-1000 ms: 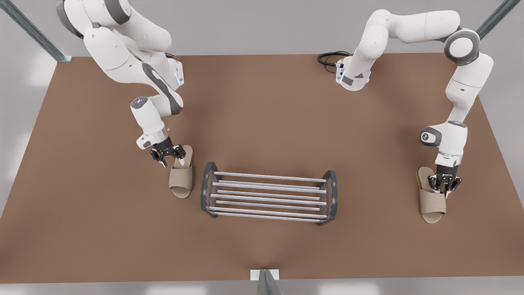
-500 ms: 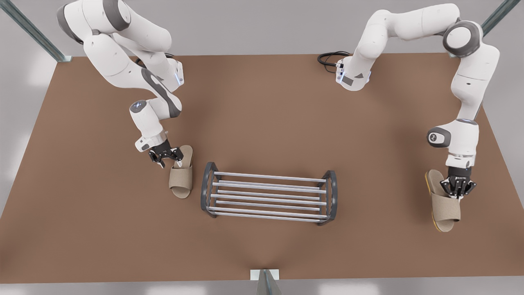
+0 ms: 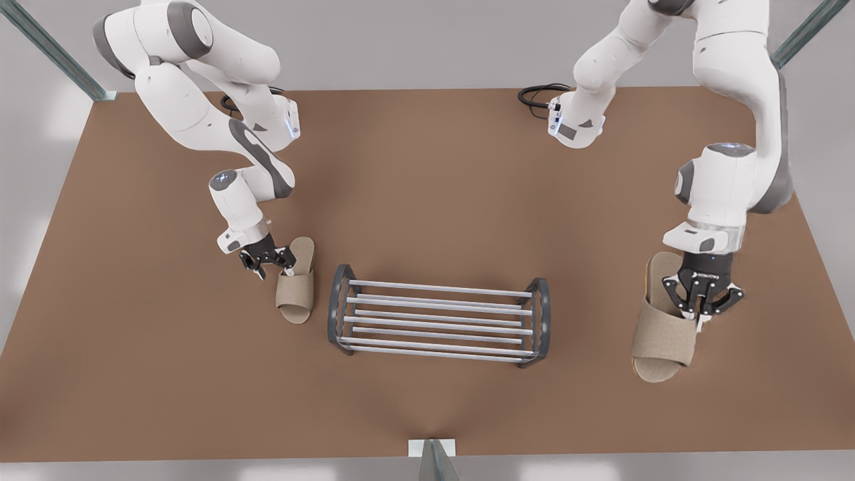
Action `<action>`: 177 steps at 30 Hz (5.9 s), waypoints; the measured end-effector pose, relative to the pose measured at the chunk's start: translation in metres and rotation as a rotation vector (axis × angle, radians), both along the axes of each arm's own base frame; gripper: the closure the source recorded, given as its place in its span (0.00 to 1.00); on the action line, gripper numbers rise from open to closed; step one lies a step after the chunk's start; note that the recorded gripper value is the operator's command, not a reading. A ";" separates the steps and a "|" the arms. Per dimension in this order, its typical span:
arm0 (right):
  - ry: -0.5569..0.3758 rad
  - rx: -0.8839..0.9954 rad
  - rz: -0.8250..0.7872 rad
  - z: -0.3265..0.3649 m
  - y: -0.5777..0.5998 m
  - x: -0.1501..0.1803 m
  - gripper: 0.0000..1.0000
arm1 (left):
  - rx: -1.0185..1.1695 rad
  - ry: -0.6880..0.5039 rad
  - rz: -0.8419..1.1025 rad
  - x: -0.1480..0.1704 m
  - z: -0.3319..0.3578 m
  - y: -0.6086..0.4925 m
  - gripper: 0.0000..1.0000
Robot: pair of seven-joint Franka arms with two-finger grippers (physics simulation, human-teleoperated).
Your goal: Place the right shoe on the shoe rack with the right arm, and place the left shoe on the shoe rack with the left arm
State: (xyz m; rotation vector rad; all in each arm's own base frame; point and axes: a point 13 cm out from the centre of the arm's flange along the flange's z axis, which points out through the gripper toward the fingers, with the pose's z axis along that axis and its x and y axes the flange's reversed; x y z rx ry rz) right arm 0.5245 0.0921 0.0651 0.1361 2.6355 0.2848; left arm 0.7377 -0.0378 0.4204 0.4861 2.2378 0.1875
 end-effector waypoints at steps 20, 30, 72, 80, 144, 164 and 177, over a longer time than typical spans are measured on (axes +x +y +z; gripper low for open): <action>-0.018 0.004 -0.016 0.000 -0.008 0.017 0.00 | 0.086 0.097 0.073 -0.042 -0.060 -0.353 0.79; -0.031 0.000 -0.055 0.003 -0.032 0.027 0.00 | 0.081 -0.017 0.214 -0.048 -0.104 -0.337 0.79; -0.046 0.035 -0.102 0.012 -0.038 0.037 0.10 | -0.381 0.737 1.274 -0.129 0.052 -0.008 0.00; -0.049 0.042 -0.119 0.014 -0.043 0.040 0.00 | -0.386 0.984 1.008 -0.202 0.009 0.012 0.00; -0.122 -0.066 0.267 -0.016 -0.069 0.051 0.00 | -0.200 0.890 0.505 -0.160 0.029 -0.027 0.00; -0.131 -0.032 0.273 -0.012 -0.056 0.050 0.00 | -0.206 0.890 0.521 -0.160 0.028 -0.028 0.00; -0.129 -0.023 0.282 -0.014 -0.048 0.050 0.11 | -0.208 0.891 0.525 -0.160 0.028 -0.029 0.00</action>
